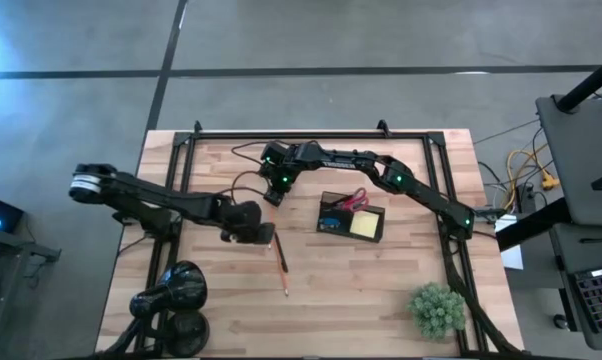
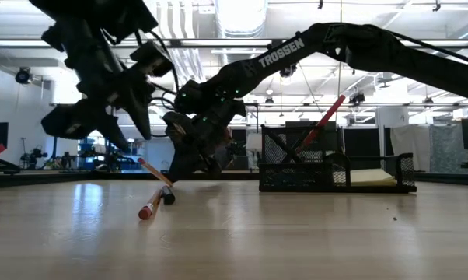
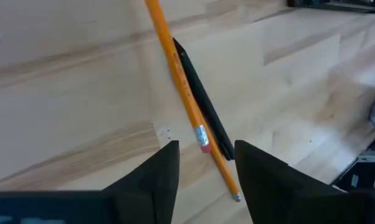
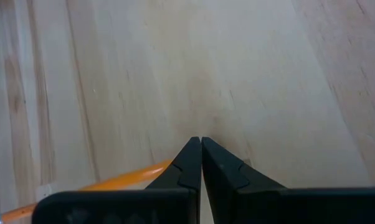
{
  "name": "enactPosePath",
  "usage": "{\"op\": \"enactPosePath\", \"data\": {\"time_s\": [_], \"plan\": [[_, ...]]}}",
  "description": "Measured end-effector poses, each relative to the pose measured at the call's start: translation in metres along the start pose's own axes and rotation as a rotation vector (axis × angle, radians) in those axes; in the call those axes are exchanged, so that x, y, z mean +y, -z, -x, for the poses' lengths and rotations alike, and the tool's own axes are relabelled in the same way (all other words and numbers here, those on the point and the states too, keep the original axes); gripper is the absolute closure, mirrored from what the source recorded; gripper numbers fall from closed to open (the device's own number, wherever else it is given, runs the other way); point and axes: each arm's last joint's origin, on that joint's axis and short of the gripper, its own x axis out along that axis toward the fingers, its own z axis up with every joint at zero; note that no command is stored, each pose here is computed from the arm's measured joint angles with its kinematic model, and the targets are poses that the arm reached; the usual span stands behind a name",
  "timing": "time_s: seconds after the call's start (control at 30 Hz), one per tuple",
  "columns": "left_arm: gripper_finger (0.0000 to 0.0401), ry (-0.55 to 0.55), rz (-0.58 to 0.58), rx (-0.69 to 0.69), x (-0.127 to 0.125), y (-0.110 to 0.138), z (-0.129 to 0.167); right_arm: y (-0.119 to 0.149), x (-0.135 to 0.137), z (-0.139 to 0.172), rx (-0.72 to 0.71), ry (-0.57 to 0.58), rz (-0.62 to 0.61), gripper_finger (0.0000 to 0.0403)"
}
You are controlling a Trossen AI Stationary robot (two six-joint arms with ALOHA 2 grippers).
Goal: Pick and place office supplies into organizer
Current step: Put the top pencil into the desk organizer
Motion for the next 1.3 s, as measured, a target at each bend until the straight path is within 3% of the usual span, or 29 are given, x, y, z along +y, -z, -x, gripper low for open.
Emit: {"op": "enactPosePath", "data": {"time_s": [0.2,0.53,0.9,1.3], "plan": [[0.0269,-0.029,0.028,0.002,0.002,-0.001,-0.011,0.000,0.000,0.000,-0.004,-0.001,0.009,0.0394],[0.0270,0.011,0.032,-0.009,-0.006,-0.008,-0.033,-0.001,0.000,-0.001,-0.006,-0.001,0.014,0.0394],[0.0271,-0.023,0.033,-0.005,-0.002,-0.008,-0.034,-0.001,0.000,-0.001,-0.007,-0.001,0.014,0.0394],[0.0326,-0.027,0.010,-0.030,-0.001,-0.009,-0.034,-0.001,0.000,-0.001,-0.007,-0.001,0.013,0.0394]]}}
